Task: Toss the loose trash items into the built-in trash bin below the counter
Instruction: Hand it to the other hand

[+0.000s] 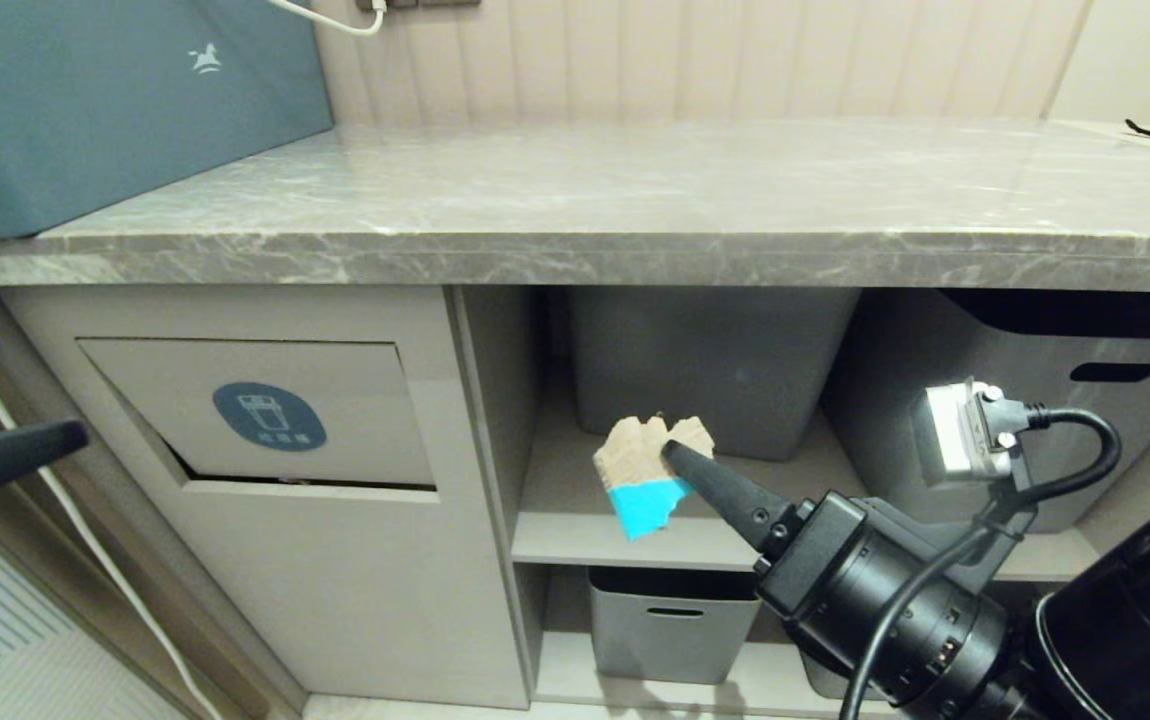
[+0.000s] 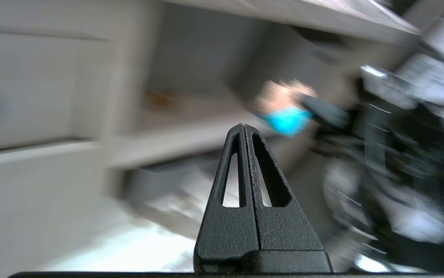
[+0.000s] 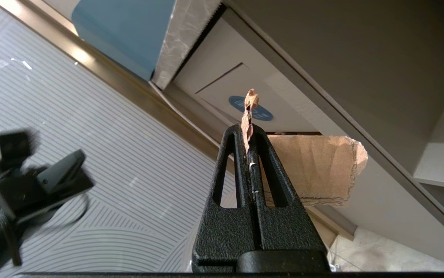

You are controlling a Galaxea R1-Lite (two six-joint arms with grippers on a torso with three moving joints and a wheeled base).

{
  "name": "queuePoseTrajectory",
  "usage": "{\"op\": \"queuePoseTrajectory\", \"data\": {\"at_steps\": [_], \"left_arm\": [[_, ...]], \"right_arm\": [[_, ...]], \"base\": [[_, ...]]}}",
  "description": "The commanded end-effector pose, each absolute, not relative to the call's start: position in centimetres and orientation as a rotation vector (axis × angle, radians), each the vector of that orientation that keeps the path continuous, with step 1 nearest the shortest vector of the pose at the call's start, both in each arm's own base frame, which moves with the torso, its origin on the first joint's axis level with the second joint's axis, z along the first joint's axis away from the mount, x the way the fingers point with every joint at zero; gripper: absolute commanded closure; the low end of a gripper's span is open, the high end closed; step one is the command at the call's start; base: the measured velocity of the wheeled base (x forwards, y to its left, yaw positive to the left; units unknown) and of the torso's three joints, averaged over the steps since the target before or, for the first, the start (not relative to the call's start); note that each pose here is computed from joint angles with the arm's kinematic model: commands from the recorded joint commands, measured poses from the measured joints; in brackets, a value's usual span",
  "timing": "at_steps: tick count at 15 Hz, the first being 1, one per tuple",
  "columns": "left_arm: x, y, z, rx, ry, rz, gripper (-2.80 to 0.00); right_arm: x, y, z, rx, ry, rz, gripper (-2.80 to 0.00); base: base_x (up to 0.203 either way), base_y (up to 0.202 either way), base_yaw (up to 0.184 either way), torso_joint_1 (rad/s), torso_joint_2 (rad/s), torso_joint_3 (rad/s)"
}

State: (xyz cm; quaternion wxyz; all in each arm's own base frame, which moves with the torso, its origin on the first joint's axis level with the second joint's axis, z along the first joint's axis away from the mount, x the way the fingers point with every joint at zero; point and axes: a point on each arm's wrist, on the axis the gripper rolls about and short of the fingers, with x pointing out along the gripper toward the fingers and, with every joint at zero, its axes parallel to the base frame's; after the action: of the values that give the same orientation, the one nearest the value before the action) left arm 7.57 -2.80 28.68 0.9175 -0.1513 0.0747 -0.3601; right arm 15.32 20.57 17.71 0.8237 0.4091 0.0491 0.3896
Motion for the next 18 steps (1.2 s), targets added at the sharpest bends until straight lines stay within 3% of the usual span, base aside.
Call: {"op": "queuePoseTrajectory", "data": {"at_steps": [1, 3, 4, 9, 14, 18], "left_arm": [[10.5, -6.1, 28.5, -0.354, 0.323, -0.946, 0.0], [11.2, -8.1, 27.5, -0.364, 0.43, -1.047, 0.0], [11.8, -8.7, 26.5, -0.32, 0.455, -1.063, -2.8], [14.1, -10.3, 24.2, -0.105, 0.418, -1.102, -2.8], [18.4, -13.0, 22.0, 0.208, 0.153, -1.135, -2.8], [19.5, -13.8, 21.8, 0.292, 0.036, -1.135, -2.8]], "right_arm": [[15.0, 20.1, 18.3, 0.887, 0.085, 0.849, 0.0], [14.8, 20.0, 18.3, 0.876, 0.102, 0.888, 0.0], [14.7, 20.0, 18.2, 0.868, 0.114, 0.92, 0.0], [14.8, 20.1, 18.3, 0.866, 0.119, 0.941, 0.0], [14.5, 20.1, 18.2, 0.849, 0.146, 1.007, 0.0], [14.5, 20.3, 18.0, 0.838, 0.165, 1.043, 0.0]], "base": [[0.0, 0.0, 0.0, 0.0, 0.0, 0.0], [0.0, 0.0, 0.0, 0.0, 0.0, 0.0], [0.0, 0.0, 0.0, 0.0, 0.0, 0.0], [0.0, 0.0, 0.0, 0.0, 0.0, 0.0], [0.0, 0.0, 0.0, 0.0, 0.0, 0.0], [0.0, 0.0, 0.0, 0.0, 0.0, 0.0]]}}
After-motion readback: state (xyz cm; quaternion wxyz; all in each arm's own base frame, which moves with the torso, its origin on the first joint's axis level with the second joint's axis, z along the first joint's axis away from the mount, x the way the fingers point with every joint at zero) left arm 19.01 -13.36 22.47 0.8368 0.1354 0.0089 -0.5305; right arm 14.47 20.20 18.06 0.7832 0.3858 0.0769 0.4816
